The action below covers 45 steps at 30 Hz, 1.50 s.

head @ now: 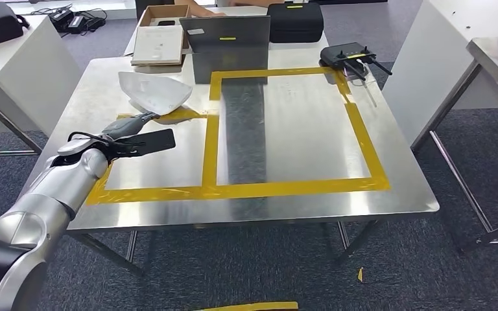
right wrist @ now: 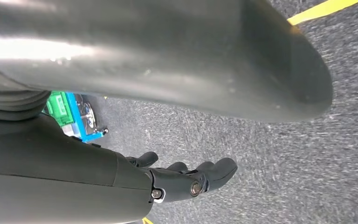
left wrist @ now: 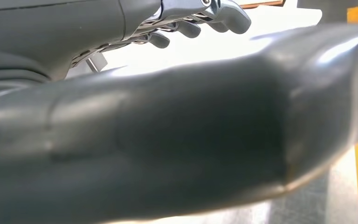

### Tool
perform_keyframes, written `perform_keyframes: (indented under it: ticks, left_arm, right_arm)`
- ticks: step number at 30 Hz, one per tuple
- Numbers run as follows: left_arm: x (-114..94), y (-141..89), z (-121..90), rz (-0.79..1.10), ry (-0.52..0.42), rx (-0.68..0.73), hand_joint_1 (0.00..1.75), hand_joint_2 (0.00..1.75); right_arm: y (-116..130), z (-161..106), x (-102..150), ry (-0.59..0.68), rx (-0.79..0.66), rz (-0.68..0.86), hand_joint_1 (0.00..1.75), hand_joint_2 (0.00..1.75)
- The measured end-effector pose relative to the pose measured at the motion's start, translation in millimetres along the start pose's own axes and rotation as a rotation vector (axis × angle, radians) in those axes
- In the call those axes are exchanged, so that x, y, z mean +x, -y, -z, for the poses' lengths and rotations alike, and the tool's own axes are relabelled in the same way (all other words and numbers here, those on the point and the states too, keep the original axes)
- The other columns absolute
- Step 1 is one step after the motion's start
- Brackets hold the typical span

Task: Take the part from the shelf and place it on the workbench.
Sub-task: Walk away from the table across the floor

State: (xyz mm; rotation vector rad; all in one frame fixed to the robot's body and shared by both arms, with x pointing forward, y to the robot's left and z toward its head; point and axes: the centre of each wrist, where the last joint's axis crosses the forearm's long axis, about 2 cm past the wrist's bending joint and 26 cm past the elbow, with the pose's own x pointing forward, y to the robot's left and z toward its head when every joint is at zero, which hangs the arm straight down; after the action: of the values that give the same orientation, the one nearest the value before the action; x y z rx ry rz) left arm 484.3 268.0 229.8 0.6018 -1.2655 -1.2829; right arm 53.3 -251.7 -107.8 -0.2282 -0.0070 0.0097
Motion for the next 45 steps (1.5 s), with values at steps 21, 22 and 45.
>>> perform_keyframes:
  ticks: [21, 22, 45]
  left_arm:
    - [14.1, 0.6, 3.6, 0.004, 0.024, -0.011, 0.00, 0.00]
    - [13.9, 0.4, 3.5, 0.004, 0.022, -0.011, 0.00, 0.00]
    - [17.2, -1.8, 4.3, 0.008, 0.029, -0.016, 0.00, 0.00]
  right_arm:
    - [-0.5, -0.2, -0.1, -0.003, -0.005, 0.000, 0.00, 0.00]
    - [-0.5, -0.2, 0.2, -0.002, -0.005, 0.000, 0.00, 0.00]
    - [0.8, 0.2, 0.2, -0.011, -0.003, 0.003, 0.00, 0.00]
